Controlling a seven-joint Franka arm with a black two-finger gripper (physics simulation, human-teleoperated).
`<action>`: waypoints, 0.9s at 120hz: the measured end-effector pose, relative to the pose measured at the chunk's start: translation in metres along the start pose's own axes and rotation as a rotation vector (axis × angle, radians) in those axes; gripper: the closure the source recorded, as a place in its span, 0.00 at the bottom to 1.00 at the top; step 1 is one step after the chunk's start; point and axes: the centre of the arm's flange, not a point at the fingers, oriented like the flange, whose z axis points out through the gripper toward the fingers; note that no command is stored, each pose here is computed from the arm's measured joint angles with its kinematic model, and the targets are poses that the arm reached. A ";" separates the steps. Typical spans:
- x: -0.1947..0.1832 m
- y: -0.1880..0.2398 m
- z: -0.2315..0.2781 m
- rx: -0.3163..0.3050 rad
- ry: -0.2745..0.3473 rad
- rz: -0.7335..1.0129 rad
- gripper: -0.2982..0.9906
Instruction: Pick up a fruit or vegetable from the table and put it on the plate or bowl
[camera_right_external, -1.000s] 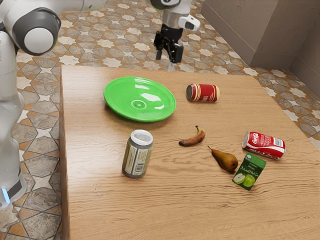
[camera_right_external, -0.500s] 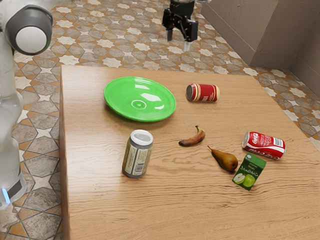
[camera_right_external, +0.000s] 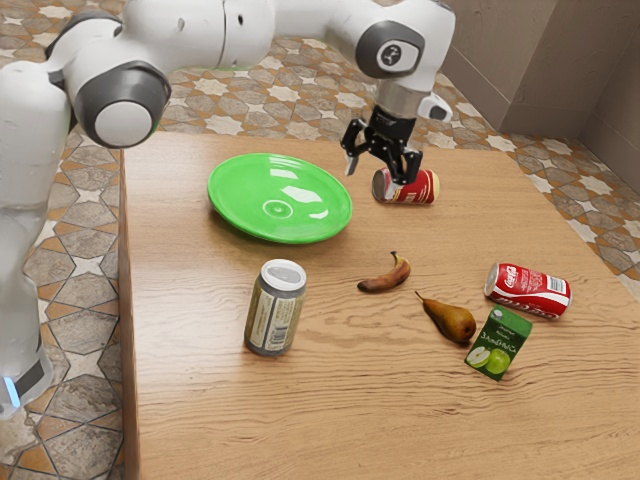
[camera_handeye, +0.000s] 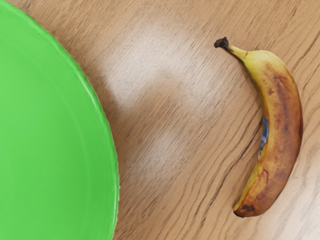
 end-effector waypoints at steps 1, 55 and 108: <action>0.000 0.001 0.001 0.001 0.000 -0.003 0.23; -0.004 0.070 0.069 0.034 0.050 -0.084 0.23; -0.002 0.099 0.116 0.045 0.073 -0.126 0.24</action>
